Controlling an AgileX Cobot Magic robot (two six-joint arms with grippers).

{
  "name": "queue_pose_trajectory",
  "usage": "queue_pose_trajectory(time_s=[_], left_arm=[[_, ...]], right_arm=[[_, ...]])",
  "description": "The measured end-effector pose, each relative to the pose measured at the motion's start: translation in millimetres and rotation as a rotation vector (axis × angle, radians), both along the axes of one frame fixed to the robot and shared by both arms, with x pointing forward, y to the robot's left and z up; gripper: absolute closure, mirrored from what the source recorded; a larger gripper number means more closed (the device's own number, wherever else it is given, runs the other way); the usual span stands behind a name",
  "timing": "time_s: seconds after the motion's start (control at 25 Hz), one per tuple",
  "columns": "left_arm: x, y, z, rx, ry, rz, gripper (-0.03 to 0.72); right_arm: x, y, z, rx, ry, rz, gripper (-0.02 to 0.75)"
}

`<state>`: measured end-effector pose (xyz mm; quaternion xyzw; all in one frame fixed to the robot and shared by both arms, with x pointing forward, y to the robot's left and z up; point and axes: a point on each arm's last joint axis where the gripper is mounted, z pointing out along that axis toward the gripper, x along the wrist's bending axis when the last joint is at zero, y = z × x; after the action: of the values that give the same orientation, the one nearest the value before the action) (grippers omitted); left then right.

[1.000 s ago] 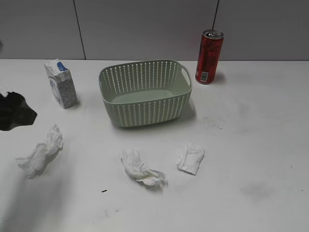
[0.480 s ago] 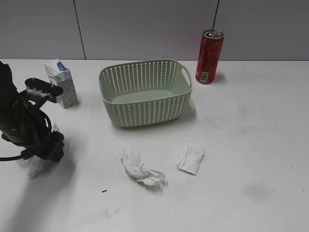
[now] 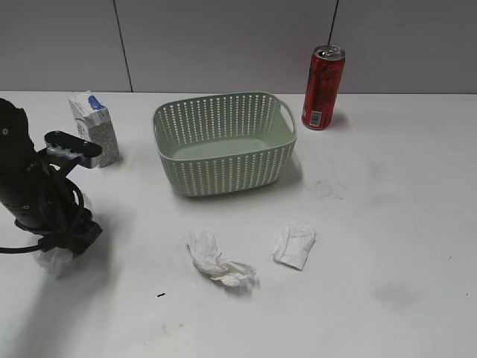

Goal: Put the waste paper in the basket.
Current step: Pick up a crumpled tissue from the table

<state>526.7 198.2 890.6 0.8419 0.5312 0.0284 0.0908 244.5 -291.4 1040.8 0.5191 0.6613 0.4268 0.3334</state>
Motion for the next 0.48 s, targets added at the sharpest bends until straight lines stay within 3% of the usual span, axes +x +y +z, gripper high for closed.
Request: queue_pose_trajectory(time_s=[0.04,0.12,0.32,0.48], left_arm=[[-0.1,0.1,0.7,0.001,-0.002,-0.002,0.567],[-0.1,0.3,7.2,-0.003,-0.020,-0.005,0.650],[4.6,-1.3,45.2,-0.042,-0.138,-0.007,0.674],[14.3,-5.1,96.8,-0.117,-0.326,0.009,0.676]], right_arm=[[0.0,0.0,0.0,0.000,0.000,0.000,0.219],[0.0,0.0,0.0,0.000,0.000,0.000,0.219],[0.0,0.0,0.0,0.001,0.000,0.000,0.219],[0.0,0.0,0.0,0.001,0.000,0.000,0.219]])
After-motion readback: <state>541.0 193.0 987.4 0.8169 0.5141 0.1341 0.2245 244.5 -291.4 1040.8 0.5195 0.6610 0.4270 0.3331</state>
